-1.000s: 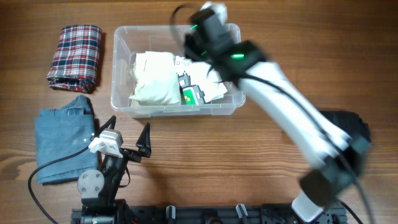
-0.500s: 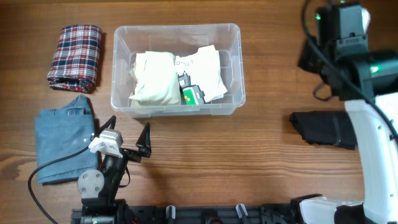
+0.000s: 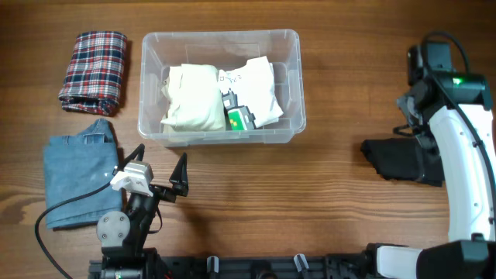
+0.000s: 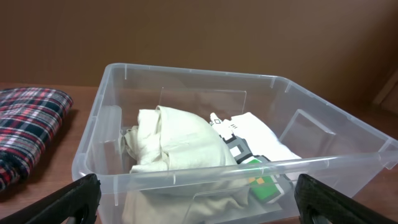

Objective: Pack container
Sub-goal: 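Move the right gripper to the folded black shirt and grasp it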

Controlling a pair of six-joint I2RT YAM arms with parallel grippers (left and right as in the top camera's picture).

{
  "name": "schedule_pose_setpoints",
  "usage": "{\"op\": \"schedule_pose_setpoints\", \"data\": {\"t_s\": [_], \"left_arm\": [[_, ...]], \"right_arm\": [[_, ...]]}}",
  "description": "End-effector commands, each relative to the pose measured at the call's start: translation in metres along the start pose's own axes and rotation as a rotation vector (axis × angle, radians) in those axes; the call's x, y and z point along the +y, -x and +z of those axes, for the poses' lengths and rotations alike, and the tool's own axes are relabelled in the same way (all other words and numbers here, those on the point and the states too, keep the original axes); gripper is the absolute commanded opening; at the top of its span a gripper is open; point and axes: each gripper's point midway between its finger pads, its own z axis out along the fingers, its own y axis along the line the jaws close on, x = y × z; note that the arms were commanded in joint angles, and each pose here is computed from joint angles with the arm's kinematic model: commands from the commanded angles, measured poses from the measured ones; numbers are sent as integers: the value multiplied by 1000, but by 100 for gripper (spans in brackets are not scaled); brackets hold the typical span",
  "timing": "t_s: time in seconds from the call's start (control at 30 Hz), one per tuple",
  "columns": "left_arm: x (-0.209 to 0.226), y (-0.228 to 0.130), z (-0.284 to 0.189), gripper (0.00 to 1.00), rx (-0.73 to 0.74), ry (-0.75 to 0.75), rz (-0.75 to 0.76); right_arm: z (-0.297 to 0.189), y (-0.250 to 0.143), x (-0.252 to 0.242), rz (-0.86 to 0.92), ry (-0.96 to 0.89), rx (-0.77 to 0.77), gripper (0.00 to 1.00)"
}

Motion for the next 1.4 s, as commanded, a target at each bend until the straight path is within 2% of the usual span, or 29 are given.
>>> {"op": "schedule_pose_setpoints", "data": {"t_s": [0.0,0.17,0.33,0.7,1.37], "left_arm": [[3,-1,0,100,-2,14,11],[3,-1,0,100,-2,14,11],[3,-1,0,100,-2,14,11],[3,-1,0,100,-2,14,11],[3,-1,0,100,-2,14,11]], "right_arm": [[29,-4,-19,168,-62,69,100],[61,1,-33,254,-79,117,100],[88,-18,-32,292,-10,265,100],[124,-57,-30,302,48,364,100],[157,-71,-20,332,138,317,100]]}}
